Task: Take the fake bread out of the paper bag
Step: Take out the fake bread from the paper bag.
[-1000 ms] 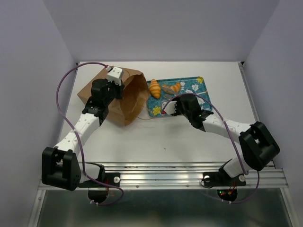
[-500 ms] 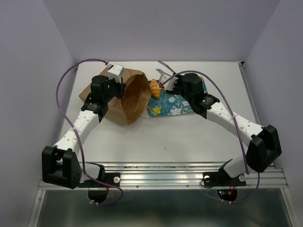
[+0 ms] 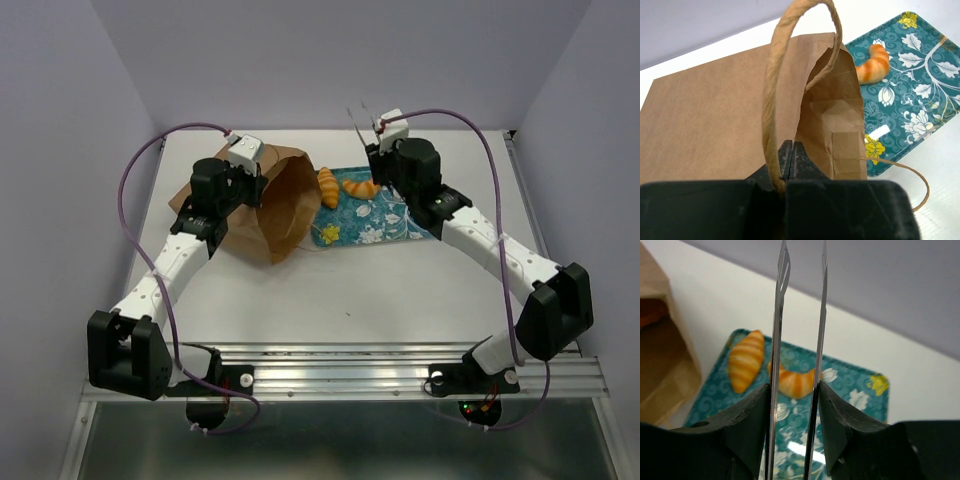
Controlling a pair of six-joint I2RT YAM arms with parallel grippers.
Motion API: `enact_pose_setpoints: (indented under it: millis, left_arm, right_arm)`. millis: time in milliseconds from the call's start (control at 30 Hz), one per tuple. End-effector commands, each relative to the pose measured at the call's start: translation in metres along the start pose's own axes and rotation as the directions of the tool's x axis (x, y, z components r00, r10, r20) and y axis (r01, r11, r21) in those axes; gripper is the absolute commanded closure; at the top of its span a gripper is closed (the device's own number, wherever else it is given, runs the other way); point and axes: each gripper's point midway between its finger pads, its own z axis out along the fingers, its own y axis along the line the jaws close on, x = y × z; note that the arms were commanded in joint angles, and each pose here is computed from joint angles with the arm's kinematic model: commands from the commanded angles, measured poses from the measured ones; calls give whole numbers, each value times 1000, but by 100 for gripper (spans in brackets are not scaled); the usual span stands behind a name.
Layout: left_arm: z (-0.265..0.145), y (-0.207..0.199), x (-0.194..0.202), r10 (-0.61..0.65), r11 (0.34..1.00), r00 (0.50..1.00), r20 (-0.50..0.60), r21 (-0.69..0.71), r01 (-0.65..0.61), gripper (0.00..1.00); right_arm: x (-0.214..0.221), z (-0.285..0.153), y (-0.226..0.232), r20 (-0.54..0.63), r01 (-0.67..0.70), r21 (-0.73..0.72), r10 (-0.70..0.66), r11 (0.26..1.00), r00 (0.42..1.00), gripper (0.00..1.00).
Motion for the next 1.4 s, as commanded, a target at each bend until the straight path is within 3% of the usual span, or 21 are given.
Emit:
enact_pose_setpoints:
  millis: [0,200,433,600,767,1033,1200,1300,1367]
  left_arm:
    - [1,0,-39,70,997,993,95,9,-71,100]
    - [9,-2,-37,114,992,990,85,43,-118,100]
    - [14,-7,-28,176,979,983,46,96,-180,100]
    - [12,-14,-29,219,964,974,61,139,-226,100]
    - [5,-21,-30,253,948,965,68,181,-262,100]
    - [-7,-41,-17,326,892,942,73,305,-333,100]
    - [-5,-44,-20,311,891,947,77,323,-319,100]
    - [-6,-47,-15,306,886,950,60,347,-307,100]
    - [-5,-45,-16,305,891,951,53,338,-304,100]
  right_arm:
    - [-22,-30,14,56,-380,-65,384,923,922,52]
    - [13,-69,47,-143,-551,-167,533,818,834,51]
    - [27,-132,103,-396,-615,-423,474,665,786,50]
    - [54,-134,130,-503,-656,-471,432,590,749,50]
    - [62,-109,152,-502,-650,-538,415,537,759,50]
    - [65,-80,188,-487,-609,-601,367,518,792,50]
    - [58,-57,211,-418,-602,-583,434,546,798,49]
    - [61,-33,218,-373,-599,-530,469,600,800,48]
    - [65,-17,222,-358,-625,-483,513,614,780,48]
